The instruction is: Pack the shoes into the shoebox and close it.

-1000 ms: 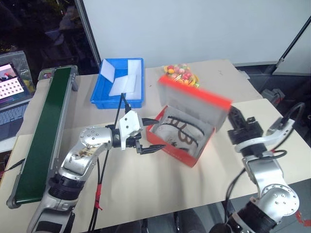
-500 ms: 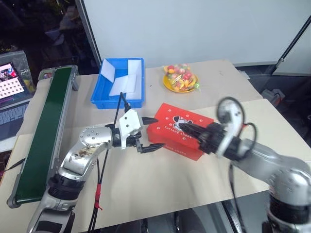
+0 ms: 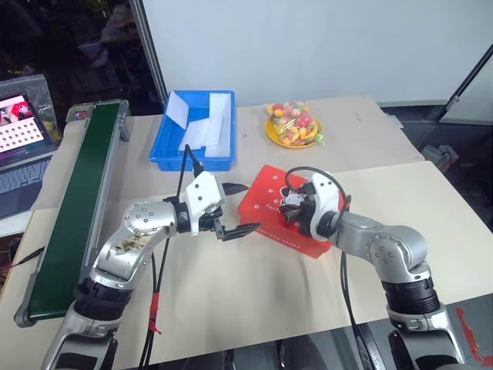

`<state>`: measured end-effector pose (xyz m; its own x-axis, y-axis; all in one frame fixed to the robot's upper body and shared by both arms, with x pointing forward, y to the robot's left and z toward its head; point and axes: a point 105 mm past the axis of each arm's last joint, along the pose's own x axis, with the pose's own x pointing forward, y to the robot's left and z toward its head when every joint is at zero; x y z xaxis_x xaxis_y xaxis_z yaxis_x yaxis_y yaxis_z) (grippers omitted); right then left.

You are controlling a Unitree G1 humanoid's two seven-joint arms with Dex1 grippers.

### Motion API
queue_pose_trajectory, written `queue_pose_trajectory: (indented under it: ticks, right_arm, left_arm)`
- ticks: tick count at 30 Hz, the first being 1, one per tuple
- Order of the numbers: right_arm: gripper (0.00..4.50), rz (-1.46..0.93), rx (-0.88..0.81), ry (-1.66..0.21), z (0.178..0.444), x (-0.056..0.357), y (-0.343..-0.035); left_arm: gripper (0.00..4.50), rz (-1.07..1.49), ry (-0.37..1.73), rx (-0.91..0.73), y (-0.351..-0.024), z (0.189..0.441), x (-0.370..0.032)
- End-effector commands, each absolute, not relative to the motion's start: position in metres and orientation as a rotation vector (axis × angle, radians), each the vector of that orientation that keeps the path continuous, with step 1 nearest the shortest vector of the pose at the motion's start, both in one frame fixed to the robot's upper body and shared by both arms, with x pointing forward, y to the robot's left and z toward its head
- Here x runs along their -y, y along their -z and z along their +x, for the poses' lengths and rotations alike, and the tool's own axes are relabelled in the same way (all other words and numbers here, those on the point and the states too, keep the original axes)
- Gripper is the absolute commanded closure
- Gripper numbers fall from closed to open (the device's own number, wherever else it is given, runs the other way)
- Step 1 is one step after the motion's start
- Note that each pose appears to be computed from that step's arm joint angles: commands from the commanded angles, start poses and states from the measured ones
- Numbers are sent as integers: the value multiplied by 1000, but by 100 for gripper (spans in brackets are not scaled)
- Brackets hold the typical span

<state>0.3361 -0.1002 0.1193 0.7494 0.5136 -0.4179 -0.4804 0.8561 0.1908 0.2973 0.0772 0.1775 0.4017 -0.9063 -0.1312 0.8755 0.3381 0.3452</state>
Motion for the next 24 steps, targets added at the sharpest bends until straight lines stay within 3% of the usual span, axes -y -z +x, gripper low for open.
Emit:
queue_pose_trajectory:
  ticks: [1,3,6,9,12,15,19,24]
  right_arm:
    - [446,74,-536,-548,332,100,-109]
    - [446,106,-480,-554,334,98,-126]
    - [446,294,-266,-559,337,108,-185]
    - [446,474,-93,-505,333,143,-227]
    - [446,560,2,-411,326,185,-244]
    - [446,472,5,-251,321,220,-239]
    - [446,-87,-82,-55,321,234,-210]
    - [446,-290,-103,-129,323,220,-179]
  left_arm:
    - [0,388,1132,123,-186,293,-80]
    - [0,353,1091,106,-184,297,-85]
    - [0,260,937,95,-185,311,-100]
    - [0,216,784,90,-183,322,-113]
    - [0,93,640,73,-179,331,-127]
    - [0,-2,507,60,-173,335,-144]
    - [0,-26,318,49,-165,345,-179]
    - [0,-66,125,63,-162,353,-217]
